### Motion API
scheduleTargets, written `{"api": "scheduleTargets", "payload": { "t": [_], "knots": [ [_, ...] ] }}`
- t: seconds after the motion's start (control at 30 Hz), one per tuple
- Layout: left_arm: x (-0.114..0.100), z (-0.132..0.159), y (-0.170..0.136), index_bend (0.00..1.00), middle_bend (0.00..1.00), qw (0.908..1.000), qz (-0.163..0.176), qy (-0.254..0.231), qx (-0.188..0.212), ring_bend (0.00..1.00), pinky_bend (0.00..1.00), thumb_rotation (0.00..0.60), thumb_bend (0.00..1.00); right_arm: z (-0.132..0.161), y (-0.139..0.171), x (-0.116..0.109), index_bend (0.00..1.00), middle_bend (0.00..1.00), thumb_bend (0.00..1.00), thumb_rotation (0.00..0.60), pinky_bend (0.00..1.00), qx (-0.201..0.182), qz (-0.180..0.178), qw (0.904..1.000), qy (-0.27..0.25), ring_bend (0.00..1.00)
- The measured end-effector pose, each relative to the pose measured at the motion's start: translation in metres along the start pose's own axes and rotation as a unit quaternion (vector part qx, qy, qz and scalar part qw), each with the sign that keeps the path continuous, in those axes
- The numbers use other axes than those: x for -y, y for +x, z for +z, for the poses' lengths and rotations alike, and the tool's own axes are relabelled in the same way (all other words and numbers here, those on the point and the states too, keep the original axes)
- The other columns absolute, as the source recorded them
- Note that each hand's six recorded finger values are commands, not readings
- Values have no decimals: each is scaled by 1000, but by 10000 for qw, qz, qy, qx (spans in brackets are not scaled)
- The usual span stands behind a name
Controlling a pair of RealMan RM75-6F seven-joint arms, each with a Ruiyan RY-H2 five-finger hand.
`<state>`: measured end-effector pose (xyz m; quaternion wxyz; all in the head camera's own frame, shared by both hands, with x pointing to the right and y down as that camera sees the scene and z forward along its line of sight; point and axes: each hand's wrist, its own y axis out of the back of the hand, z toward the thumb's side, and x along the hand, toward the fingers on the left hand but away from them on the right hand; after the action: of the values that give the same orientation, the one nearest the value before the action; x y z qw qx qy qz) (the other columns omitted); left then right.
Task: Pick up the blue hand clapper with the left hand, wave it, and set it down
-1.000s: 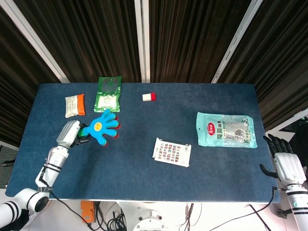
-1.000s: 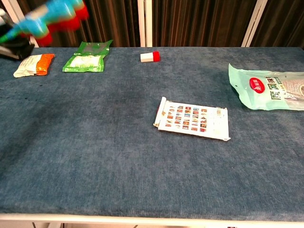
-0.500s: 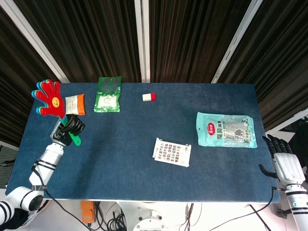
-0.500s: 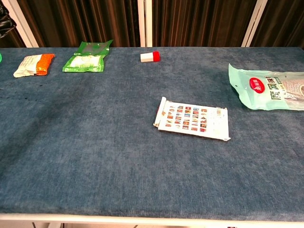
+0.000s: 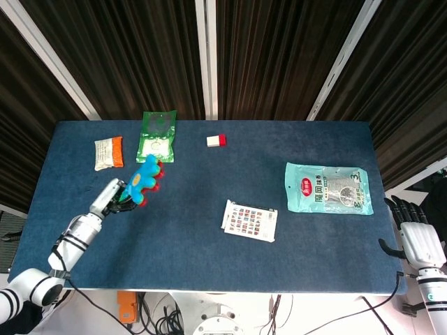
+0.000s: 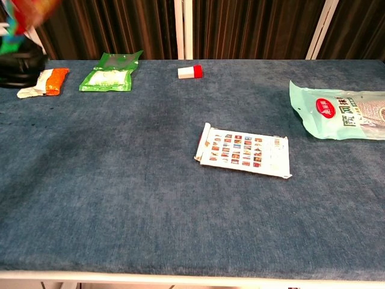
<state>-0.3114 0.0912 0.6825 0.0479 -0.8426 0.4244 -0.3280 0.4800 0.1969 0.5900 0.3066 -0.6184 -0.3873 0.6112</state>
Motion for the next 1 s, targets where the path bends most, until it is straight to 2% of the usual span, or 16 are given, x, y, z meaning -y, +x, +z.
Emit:
{"api": "scheduleTargets", "payload": {
  "t": [0.03,0.1,0.13,0.2,0.23,0.33,0.43,0.5,0.6,0.7,0.73,0.8,0.83,0.9,0.93,1.0],
  "knots": [
    [3,-2,0,1000,1000,9967,-58,806,-31,1000,1000,600,807,0,0,1,0,0,209,600,0,-6,12,10000,-2,0],
    [7,-4,0,1000,1000,9807,-150,1950,-63,1000,1000,600,807,1,0,2,0,0,210,600,0,-20,27,10000,-1,0],
    [9,-5,0,1000,1000,9648,-207,2622,-72,1000,1000,600,807,2,0,2,0,0,210,600,0,-23,28,10000,-2,0],
    [12,-7,0,1000,1000,9378,-277,3460,-72,1000,1000,600,807,2,0,2,0,0,210,600,0,-19,22,10000,0,0],
    [14,-8,0,1000,1000,9199,-307,3909,-64,1000,1000,600,807,1,0,2,0,0,210,600,0,-14,18,10000,2,0],
    [16,-8,-1,1000,1000,8841,-318,4663,-36,1000,1000,600,804,1,0,1,0,0,209,600,0,-10,8,10000,8,0],
    [17,-5,-1,1000,1000,8712,-226,4904,-12,1000,1000,600,787,1,0,1,0,0,210,600,0,-8,11,10000,11,0],
    [16,-3,0,1000,1000,8766,-129,4810,-9,1000,1000,600,762,1,0,1,0,0,210,600,0,-7,21,10000,8,0],
    [14,3,0,1000,1000,9053,58,4247,-30,1000,1000,600,728,1,-1,2,0,0,210,600,0,-8,39,10000,8,0],
    [8,10,0,1000,1000,9483,256,3164,-60,1000,1000,600,711,2,-1,2,0,0,210,600,0,-10,39,10000,7,0],
    [4,12,0,1000,1000,9652,335,2591,-65,1000,1000,600,704,2,-1,2,0,0,210,600,0,-11,39,10000,7,0],
    [-1,15,0,1000,1000,9862,447,1592,-49,1000,1000,600,686,2,-1,2,0,0,210,600,0,-10,41,10000,8,0],
    [-5,17,0,1000,1000,9951,513,843,-17,1000,1000,600,675,2,-1,2,0,0,209,600,0,-8,44,10000,10,0],
    [-11,20,-1,1000,1000,9976,589,-347,66,1000,1000,600,666,2,-1,2,0,0,210,600,0,-6,46,10000,16,0],
    [-15,22,-2,1000,1000,9914,623,-1142,139,1000,1000,600,665,2,-1,2,0,0,210,600,0,-5,47,10000,22,0],
    [-20,26,-3,1000,1000,9716,643,-2263,264,1000,1000,600,665,2,-1,2,0,0,210,600,0,-7,50,10000,23,0]
  ]
}}
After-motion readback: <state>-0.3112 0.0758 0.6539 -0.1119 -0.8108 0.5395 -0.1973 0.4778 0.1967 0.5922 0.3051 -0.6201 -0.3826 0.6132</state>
